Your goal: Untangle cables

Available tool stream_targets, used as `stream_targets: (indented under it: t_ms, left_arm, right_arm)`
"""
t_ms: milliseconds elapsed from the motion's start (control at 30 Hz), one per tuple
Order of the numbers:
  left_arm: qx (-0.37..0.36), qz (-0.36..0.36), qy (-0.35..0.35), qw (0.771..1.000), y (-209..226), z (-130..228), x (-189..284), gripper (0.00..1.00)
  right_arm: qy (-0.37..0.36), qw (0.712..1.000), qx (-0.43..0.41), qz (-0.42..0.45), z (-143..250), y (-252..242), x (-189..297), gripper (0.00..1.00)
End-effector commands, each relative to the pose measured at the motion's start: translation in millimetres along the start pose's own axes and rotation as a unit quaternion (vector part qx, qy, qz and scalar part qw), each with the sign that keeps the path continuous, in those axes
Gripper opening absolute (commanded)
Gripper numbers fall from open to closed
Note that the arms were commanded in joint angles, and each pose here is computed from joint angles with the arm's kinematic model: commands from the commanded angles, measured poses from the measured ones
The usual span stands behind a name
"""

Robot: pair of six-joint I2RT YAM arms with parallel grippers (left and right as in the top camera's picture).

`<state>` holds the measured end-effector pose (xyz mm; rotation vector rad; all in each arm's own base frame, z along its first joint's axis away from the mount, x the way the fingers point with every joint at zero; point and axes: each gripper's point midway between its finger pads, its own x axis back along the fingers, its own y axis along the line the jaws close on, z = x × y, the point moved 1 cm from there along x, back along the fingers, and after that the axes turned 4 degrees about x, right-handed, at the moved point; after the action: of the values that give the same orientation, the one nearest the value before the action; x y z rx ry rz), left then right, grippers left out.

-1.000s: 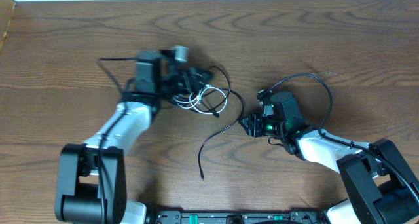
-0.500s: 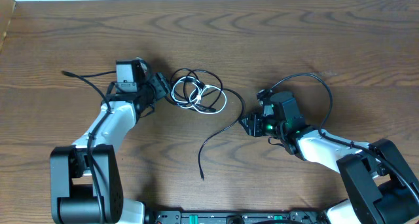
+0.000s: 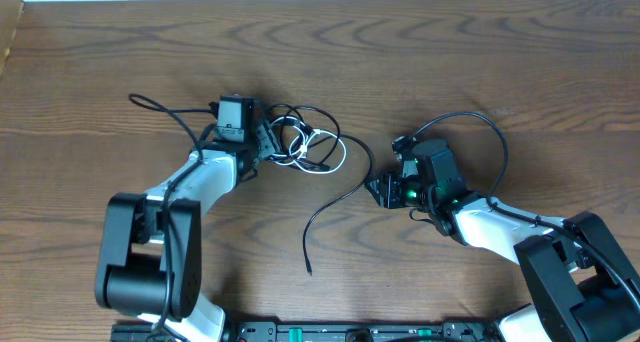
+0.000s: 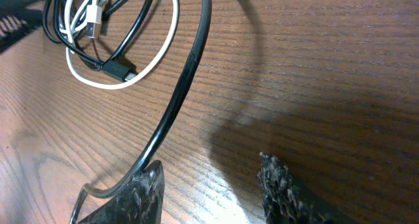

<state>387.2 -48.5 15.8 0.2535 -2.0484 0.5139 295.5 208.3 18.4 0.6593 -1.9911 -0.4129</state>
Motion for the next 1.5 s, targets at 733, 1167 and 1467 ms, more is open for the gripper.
stream_targets:
  t_ms: [733,1167,1467]
  left_arm:
    - [-0.056,0.020,-0.066,0.996,-38.8,-8.4,62.0,0.07]
    - [-0.067,0.255,-0.141,0.954,-94.0,-24.3,218.5,0.07]
    - [-0.104,0.384,-0.111,0.911,-133.5,-11.9,247.8,0.07]
  right_arm:
    - [0.012,1.000,0.008,-0.011,3.5,5.3,-2.6,0.45]
    - [0.076,0.988,0.132,0.007,-56.9,46.6,27.0,0.58]
    - [0.026,0.976,0.170,-0.130,-94.9,112.5,39.7,0.60]
